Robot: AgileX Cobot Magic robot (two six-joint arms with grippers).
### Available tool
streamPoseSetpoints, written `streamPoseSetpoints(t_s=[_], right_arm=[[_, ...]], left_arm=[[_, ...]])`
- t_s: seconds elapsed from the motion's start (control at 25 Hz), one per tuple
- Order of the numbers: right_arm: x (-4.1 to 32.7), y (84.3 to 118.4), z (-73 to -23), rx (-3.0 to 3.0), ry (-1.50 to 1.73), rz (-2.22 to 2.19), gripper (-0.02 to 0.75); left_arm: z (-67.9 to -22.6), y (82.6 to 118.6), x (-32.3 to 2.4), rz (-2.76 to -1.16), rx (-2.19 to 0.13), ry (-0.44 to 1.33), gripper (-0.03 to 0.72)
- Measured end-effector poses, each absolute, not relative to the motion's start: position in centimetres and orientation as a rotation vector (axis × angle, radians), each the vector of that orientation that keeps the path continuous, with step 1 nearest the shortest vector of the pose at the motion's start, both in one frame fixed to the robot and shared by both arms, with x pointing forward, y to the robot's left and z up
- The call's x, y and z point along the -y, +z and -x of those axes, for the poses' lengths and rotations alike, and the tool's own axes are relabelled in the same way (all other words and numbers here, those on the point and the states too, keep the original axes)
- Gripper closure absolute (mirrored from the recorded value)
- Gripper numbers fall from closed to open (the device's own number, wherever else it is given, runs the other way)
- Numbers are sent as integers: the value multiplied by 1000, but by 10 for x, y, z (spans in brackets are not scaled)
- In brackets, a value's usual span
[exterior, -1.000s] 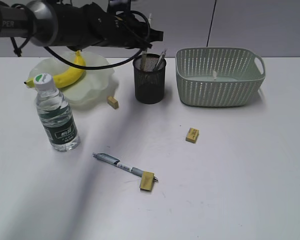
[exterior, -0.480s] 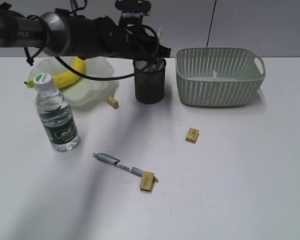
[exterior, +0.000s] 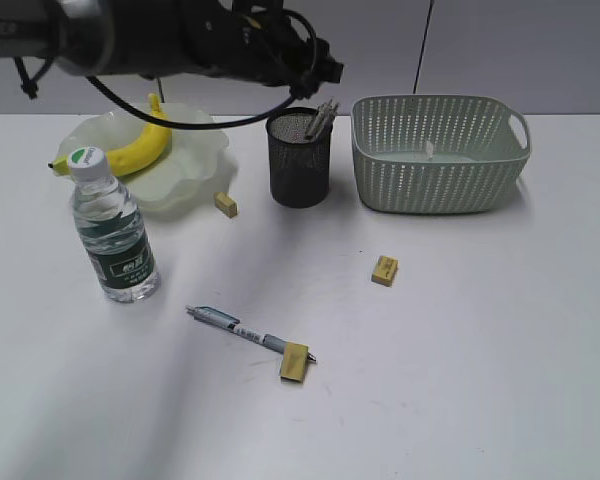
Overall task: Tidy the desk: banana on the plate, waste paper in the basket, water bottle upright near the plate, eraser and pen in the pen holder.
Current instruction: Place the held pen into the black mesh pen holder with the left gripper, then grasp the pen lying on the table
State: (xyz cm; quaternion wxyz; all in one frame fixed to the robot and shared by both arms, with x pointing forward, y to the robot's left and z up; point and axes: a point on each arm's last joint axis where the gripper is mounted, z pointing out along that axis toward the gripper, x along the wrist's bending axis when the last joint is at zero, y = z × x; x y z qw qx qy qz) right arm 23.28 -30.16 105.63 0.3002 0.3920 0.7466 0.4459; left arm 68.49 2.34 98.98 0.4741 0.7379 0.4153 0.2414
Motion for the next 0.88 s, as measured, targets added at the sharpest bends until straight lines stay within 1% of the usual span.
streamPoseSetpoints(t_s=[0.12, 0.2, 0.32, 0.44, 0.56, 0.72, 0.88], right_arm=[[302, 1056, -233, -1982, 1183, -1040, 228], [302, 1056, -233, -1982, 1183, -1040, 228], [302, 1056, -233, -1982, 1183, -1040, 228], [302, 1056, -233, -1982, 1183, -1040, 228], [302, 1056, -233, -1982, 1183, -1040, 228], [302, 1056, -233, -1982, 1183, -1040, 228], [302, 1056, -233, -1982, 1183, -1040, 228]], left_arm=[[-676, 1023, -27, -1791, -990, 583, 240], [-666, 1047, -31, -1813, -964, 568, 240], [-645, 1082, -41, -1914, -910, 548, 244], [-621, 1107, -54, -2048, -884, 501, 262], [-595, 1132, -69, -2144, -882, 435, 268], [-563, 1164, -95, -2211, -965, 379, 270], [-536, 1189, -127, -2245, -1111, 386, 272]])
